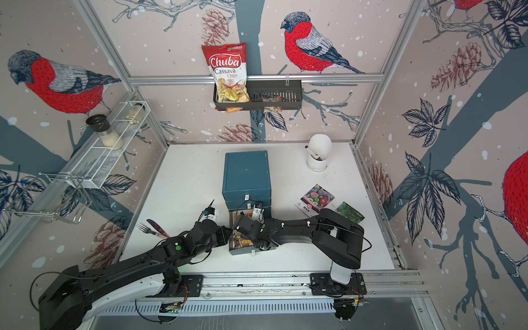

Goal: Take the seed bags out of the drawer
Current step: Pick up the seed packet from the drawer.

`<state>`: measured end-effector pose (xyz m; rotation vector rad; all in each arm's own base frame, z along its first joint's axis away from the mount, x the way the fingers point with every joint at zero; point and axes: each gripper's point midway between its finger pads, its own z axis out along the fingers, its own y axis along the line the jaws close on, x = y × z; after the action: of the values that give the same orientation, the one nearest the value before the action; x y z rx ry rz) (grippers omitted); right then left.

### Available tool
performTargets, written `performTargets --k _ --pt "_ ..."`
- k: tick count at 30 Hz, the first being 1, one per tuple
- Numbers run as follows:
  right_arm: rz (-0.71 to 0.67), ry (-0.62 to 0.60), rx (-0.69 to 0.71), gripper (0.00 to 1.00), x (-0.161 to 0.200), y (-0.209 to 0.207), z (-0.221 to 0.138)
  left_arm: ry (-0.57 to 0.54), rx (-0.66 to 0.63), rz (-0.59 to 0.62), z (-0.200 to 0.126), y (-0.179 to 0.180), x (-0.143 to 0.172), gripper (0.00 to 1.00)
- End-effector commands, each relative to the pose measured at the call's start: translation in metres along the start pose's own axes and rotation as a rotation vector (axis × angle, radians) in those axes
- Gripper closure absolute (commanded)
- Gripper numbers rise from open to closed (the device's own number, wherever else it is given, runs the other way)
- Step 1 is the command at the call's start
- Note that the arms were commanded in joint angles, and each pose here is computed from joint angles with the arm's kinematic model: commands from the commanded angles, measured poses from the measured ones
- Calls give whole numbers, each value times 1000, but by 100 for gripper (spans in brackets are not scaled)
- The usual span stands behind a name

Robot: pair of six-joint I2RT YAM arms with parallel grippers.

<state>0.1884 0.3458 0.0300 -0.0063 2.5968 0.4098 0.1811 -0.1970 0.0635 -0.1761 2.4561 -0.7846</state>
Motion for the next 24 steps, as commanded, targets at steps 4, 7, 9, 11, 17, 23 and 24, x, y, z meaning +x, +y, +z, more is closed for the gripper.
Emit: performTargets --k 4,7,9,11,17,23,24 --pt "2 58 37 40 9 -6 13 -7 8 5 0 -1 -1 85" --pt "-5 66 21 54 10 -4 15 -8 13 1 0 -2 -1 85" --pt "-10 65 7 63 9 -1 14 -8 13 1 1 -2 -1 85" --pt "-11 62 2 75 9 -1 13 -5 14 1 1 -3 0 86" --pt "-14 52 8 94 6 -1 11 0 14 4 3 -3 0 86" --pt "-30 6 33 99 -3 3 -2 -7 9 4 1 -2 -1 86" --pt "-32 0 35 100 -5 6 -5 -8 7 5 0 -2 -1 86"
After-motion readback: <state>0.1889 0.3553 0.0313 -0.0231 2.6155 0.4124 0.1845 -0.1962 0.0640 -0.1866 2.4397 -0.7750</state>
